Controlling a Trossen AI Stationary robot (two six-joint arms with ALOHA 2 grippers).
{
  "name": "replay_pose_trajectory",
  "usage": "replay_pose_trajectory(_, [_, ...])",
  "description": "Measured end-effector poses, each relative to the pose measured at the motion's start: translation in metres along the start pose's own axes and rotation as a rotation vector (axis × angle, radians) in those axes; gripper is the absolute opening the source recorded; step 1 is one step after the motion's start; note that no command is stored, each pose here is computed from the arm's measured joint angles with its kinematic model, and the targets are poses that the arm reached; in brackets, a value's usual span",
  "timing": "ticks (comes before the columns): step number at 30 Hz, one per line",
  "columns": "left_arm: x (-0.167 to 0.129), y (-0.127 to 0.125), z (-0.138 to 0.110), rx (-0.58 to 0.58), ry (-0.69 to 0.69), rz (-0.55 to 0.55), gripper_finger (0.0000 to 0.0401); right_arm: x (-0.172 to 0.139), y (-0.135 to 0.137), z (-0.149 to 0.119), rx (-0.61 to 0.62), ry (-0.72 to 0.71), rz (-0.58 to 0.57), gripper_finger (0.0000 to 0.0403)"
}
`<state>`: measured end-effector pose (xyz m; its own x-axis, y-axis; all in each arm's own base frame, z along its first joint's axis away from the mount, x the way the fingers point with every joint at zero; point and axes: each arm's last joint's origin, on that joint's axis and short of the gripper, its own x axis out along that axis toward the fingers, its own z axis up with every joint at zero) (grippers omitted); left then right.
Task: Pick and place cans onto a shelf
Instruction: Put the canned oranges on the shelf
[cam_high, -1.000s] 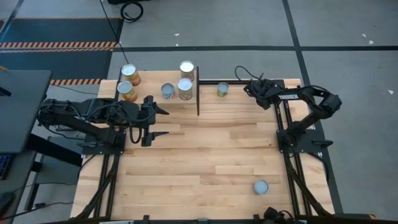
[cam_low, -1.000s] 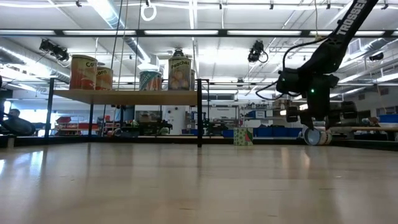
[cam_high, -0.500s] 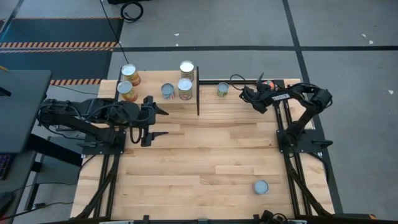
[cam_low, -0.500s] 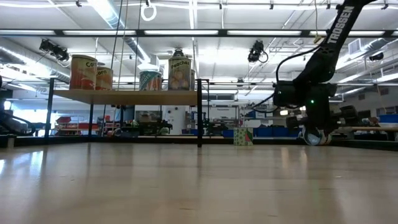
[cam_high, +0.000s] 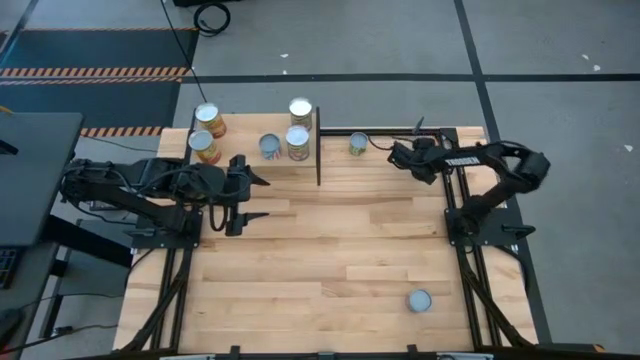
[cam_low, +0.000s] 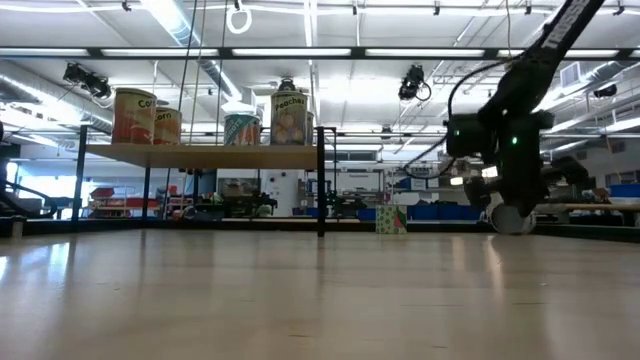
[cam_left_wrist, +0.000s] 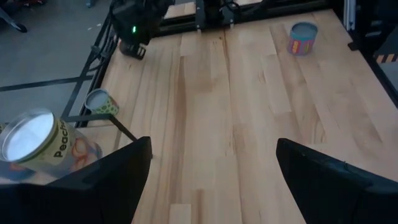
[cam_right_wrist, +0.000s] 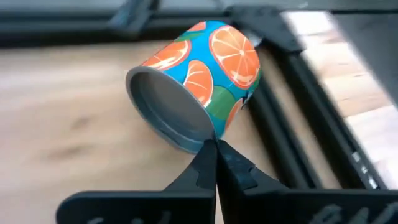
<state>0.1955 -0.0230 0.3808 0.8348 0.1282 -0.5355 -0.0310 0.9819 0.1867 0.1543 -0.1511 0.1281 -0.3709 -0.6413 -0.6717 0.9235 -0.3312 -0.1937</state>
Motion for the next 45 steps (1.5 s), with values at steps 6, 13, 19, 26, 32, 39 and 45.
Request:
replay_pose_trajectory(6, [0.0,0.0,-0.003,0.006,0.026,-0.001,0.0352,-0.045,-0.004,-0.005,-0.084,0.192,0.311,0.0002])
replay_pose_trajectory(13, [-0.005,0.0,-0.004,-0.033,0.027,-0.007,0.0352,-0.097,-0.008,-0.021,0.003,0.433,0.65,0.0002])
replay_pose_trajectory(19, [-0.013,-0.011,-0.004,-0.032,0.006,-0.062,0.0352,-0.126,-0.012,-0.043,0.053,0.588,0.743,0.0001])
replay_pose_trajectory(26, [-0.018,-0.027,-0.004,-0.003,-0.009,-0.134,0.0352,-0.138,-0.011,-0.051,0.079,0.647,0.797,0.0])
replay_pose_trajectory(32, [-0.021,-0.033,-0.002,0.004,-0.032,-0.139,0.0352,-0.132,-0.009,-0.045,0.061,0.613,0.799,0.0002])
replay_pose_trajectory(39, [-0.021,-0.034,-0.003,-0.019,-0.024,-0.143,0.0352,-0.131,-0.004,-0.038,-0.197,0.452,0.929,0.0033])
replay_pose_trajectory(45, [-0.021,-0.04,-0.003,-0.064,-0.019,-0.125,0.0352,-0.143,-0.001,-0.031,-0.623,0.132,1.031,0.0095])
